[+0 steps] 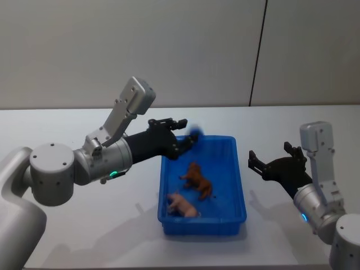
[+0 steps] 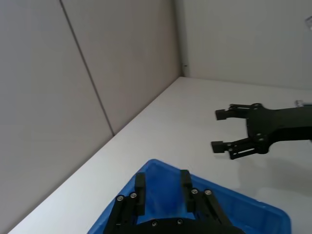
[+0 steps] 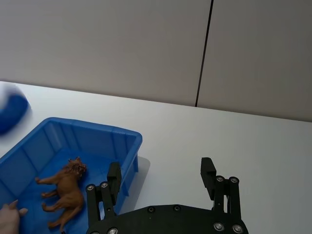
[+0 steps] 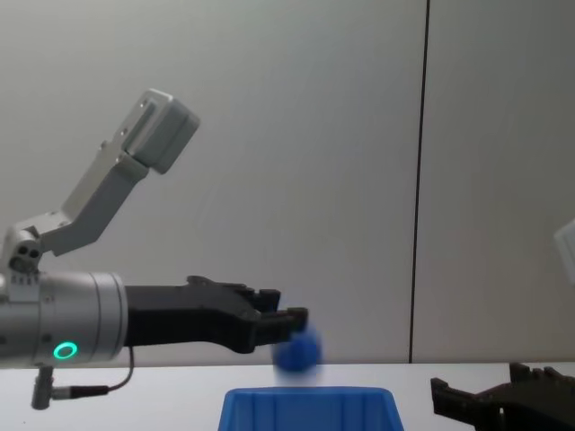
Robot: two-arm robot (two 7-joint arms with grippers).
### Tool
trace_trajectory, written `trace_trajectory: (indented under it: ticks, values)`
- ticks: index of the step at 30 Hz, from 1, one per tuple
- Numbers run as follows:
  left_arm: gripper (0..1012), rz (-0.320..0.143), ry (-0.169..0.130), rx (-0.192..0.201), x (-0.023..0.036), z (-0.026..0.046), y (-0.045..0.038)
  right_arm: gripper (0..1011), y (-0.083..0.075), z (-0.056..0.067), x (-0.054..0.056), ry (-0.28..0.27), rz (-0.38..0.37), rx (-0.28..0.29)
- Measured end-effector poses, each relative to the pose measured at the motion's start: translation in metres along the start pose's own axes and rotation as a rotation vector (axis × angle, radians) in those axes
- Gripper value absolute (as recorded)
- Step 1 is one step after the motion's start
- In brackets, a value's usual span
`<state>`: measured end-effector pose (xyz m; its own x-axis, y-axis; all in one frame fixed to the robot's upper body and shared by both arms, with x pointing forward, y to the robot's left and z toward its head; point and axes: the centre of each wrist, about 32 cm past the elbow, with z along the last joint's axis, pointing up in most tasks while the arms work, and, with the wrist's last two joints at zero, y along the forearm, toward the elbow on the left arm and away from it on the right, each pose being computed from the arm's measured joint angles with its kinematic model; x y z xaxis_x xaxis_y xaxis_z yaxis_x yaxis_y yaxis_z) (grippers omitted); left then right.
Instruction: Pick up the two dolls from the table and place them into the box.
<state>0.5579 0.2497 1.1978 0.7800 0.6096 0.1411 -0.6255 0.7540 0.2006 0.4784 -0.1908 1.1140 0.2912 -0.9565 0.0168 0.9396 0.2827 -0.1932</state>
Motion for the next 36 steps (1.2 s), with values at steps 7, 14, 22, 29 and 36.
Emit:
trace_trajectory:
  ticks: [7,14,22,29,36]
  values:
    - [626,-0.060,0.021,-0.003,0.0044,0.0023,-0.0044,1001,0.000,0.000,0.000,0.000,0.000,0.000]
    - [853,-0.046,0.021,0.001,0.0041,0.0044,-0.0034,1001,0.000,0.000,0.000,0.000,0.000,0.000]
    - [1001,0.027,-0.005,0.008,-0.0008,0.0061,0.0020,1001,0.000,0.000,0.000,0.000,0.000,0.000]
    - [1001,0.123,-0.043,0.017,-0.0075,0.0071,0.0079,1001,0.000,0.000,0.000,0.000,0.000,0.000]
    - [1001,0.228,-0.089,0.023,-0.0142,0.0081,0.0140,1001,0.000,0.000,0.000,0.000,0.000,0.000]
